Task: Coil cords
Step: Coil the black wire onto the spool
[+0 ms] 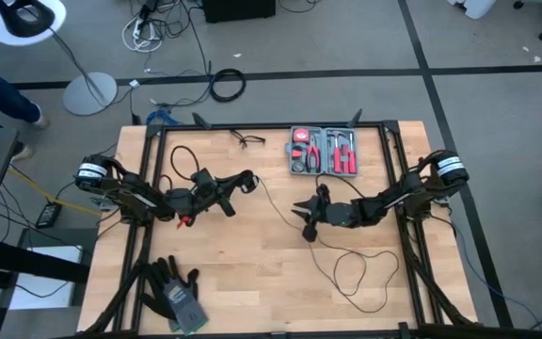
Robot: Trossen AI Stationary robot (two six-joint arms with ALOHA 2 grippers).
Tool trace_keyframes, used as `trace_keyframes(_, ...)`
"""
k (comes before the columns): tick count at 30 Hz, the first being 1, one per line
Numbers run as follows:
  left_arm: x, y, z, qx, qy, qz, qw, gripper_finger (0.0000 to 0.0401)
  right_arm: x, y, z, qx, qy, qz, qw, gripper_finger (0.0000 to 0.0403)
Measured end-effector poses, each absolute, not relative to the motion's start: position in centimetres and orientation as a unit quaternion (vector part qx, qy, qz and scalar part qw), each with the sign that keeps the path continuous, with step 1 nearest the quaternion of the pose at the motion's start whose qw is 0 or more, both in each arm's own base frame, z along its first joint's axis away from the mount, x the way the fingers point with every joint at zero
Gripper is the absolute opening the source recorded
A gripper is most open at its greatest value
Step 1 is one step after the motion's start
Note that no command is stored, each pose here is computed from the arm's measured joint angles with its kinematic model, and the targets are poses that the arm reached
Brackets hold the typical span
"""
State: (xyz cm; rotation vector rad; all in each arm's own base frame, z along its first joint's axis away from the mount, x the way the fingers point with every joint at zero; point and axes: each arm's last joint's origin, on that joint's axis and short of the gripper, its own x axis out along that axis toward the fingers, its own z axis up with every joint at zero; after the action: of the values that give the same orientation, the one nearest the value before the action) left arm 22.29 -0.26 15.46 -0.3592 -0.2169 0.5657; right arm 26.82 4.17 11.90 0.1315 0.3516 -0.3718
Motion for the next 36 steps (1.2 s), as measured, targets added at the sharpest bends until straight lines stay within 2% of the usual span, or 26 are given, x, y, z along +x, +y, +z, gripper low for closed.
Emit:
trace_keyframes(4,22.4,-0.3,15.3,-0.17,-0.096,0.28,0.94,0.0,27.7,4.0,12.3,0.113,0.121,-0.183,0.969,0.0106)
trace_keyframes(10,22.3,-0.2,15.2,-0.158,-0.089,0.289,0.94,0.0,30.3,3.8,12.0,0.122,0.111,-0.18,0.97,0.0119)
trace_keyframes(16,22.4,-0.2,15.1,-0.156,-0.085,0.29,0.94,0.0,33.0,3.7,11.9,0.079,0.119,-0.154,0.978,0.0119)
trace_keyframes(24,22.4,-0.2,15.1,-0.155,-0.082,0.292,0.94,0.0,33.9,3.0,11.7,0.067,0.145,-0.166,0.973,0.0113)
trace_keyframes(27,22.4,-0.2,15.1,-0.154,-0.082,0.292,0.941,0.0,33.9,3.0,11.7,0.067,0.146,-0.167,0.973,0.0095)
trace_keyframes(31,22.4,-0.2,15.1,-0.154,-0.082,0.292,0.941,0.0,33.8,3.1,11.6,0.064,0.152,-0.166,0.972,0.0019)
trace_keyframes(36,22.7,-0.3,15.4,-0.16,-0.09,0.29,0.939,0.0,33.7,3.1,11.5,0.062,0.154,-0.193,0.967,0.0004)
